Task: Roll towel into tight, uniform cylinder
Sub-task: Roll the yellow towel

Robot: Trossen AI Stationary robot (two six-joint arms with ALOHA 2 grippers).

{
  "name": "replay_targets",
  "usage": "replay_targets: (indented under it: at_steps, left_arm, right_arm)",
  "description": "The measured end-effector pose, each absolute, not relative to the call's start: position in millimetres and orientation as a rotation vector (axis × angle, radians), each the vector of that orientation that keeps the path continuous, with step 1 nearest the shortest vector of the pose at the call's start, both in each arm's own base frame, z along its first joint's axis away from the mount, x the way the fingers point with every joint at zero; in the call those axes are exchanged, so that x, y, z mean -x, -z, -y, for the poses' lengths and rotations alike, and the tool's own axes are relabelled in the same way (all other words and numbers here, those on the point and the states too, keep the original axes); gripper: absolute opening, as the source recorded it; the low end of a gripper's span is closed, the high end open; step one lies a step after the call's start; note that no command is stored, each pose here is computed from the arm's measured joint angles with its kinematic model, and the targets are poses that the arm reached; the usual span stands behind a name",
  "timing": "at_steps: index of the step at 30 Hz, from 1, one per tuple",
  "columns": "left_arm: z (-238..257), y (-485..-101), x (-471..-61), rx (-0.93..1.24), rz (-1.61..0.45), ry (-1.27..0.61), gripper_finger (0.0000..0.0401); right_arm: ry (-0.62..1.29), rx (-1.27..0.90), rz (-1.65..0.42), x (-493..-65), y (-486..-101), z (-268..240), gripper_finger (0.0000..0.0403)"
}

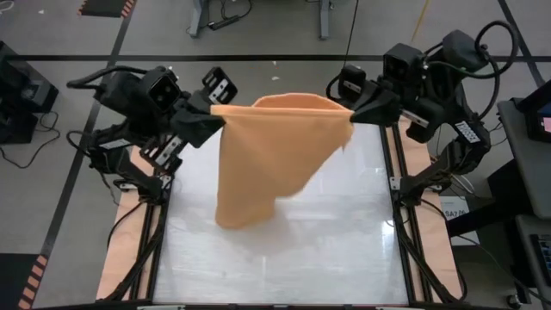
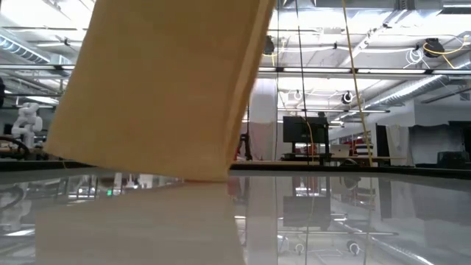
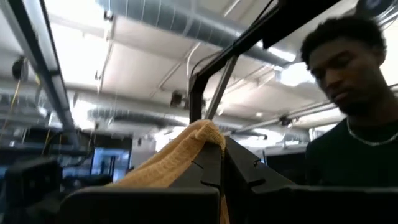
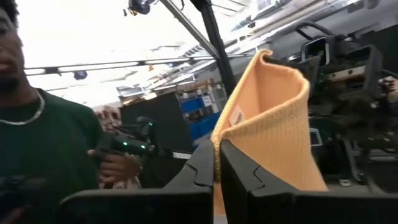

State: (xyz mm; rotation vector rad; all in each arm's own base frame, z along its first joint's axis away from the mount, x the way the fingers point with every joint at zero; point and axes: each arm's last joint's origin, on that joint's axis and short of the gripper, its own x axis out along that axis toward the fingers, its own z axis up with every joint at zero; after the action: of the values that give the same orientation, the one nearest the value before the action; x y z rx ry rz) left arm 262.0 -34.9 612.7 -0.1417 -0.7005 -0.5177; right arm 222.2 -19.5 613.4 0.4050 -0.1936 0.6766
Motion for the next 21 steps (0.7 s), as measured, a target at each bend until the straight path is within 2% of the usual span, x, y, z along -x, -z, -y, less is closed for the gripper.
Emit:
replay_targets:
  at_steps: [4,9,16,21]
  left_arm:
    - [34.4,-611.6,-267.5,0.127,0.731,0.5,0.0002]
    - [20.2,-604.6,-275.2,0.08,0.645,0.351,0.0002]
    - [-19.8,-595.9,-274.7,0.087,0.502,0.077,0.0002]
    - [-55.8,-568.5,-277.2,0.138,0.208,-0.208,0.0002]
  right_arm:
    - [-0.695,-0.425,0.194,-222.0,-614.3,15.7,0.0]
    - [-0.633,-0.432,0.188,-223.4,-611.8,18.9,0.0]
    - [-0.324,-0.415,0.088,-228.5,-592.5,44.2,0.0]
    - [-0.026,-0.336,-0.027,-229.2,-573.4,65.9,0.0]
